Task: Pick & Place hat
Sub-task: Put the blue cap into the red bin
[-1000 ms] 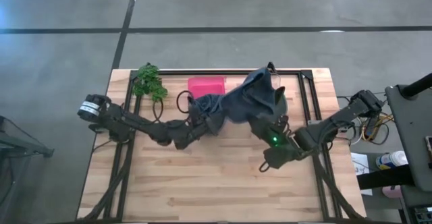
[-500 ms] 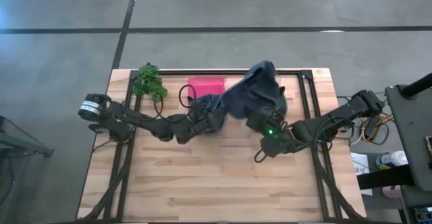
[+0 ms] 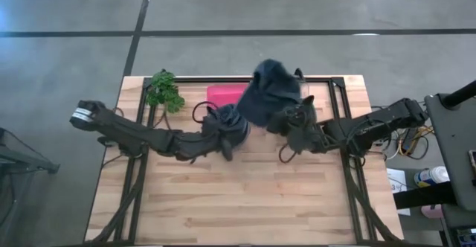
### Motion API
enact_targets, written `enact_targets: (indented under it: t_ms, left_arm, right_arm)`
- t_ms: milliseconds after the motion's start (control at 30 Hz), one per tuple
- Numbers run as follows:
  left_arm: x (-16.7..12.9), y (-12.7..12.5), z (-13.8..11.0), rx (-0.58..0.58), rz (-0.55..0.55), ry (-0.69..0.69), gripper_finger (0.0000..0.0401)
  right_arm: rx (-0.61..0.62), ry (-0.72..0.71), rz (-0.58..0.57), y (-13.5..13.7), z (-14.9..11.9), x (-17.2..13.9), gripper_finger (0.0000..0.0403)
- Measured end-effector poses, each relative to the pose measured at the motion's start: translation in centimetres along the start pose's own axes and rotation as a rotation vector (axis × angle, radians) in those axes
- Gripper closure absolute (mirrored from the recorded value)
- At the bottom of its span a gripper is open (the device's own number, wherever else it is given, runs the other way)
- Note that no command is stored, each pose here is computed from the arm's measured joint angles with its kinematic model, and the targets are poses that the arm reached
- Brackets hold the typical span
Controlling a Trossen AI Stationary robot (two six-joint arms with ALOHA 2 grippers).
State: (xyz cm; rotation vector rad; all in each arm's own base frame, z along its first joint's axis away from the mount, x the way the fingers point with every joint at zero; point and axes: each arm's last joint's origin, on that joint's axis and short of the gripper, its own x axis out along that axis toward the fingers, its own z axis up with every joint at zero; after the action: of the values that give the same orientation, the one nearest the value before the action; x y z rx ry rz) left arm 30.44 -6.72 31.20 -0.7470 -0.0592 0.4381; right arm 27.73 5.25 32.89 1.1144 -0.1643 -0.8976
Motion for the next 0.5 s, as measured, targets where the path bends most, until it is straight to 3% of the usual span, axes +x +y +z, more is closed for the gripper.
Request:
enact_targets:
  t_ms: [233,400,500]
  left_arm:
    - [-6.9,-1.7,-0.1,0.28,-0.137,0.245,0.0295]
    - [-11.6,-2.3,-0.9,0.378,-0.138,0.277,0.0295]
    - [-13.6,-2.3,-1.4,0.381,-0.095,0.243,0.0296]
  right_arm:
    - [-0.07,0.339,-0.045,-0.4,0.7,4.6,0.0389]
    - [-0.061,0.515,-0.017,-0.6,2.2,8.5,0.0389]
    - [-0.065,0.561,-0.058,-1.4,3.0,11.0,0.039]
